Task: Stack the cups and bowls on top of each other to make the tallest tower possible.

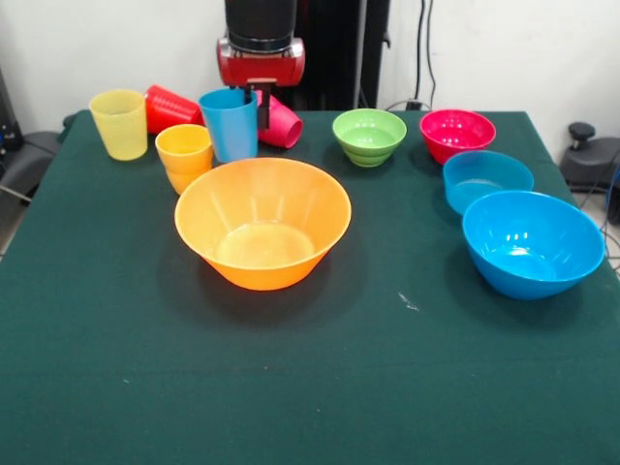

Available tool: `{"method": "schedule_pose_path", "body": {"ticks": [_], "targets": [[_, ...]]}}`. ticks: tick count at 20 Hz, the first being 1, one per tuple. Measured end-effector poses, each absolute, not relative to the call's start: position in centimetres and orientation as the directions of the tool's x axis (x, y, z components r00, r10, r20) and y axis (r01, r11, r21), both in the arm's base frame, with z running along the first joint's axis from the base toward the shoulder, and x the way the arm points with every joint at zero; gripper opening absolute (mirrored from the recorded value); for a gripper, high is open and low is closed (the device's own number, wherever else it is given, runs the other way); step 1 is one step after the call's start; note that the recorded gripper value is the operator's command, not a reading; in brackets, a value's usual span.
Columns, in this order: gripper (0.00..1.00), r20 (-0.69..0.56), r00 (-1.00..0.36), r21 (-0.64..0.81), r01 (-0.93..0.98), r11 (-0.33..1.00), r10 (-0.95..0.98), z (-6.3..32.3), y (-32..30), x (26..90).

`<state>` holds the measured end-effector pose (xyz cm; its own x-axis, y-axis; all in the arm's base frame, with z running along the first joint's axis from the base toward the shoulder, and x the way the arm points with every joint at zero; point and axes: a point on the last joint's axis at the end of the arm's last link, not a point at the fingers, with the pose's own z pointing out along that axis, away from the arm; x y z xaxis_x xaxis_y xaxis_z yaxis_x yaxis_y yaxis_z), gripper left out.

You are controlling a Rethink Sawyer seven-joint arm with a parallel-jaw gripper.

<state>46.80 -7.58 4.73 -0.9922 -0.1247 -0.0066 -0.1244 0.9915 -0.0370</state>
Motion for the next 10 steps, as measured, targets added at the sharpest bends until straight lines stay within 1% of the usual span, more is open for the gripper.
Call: {"method": "schedule_pose_path", "body": {"ticks": [10], "targets": [[0.00, -0.045, -0.993, -0.061, -0.104, 0.993, -0.107, 7.4, -7.6, 47.7]]}}
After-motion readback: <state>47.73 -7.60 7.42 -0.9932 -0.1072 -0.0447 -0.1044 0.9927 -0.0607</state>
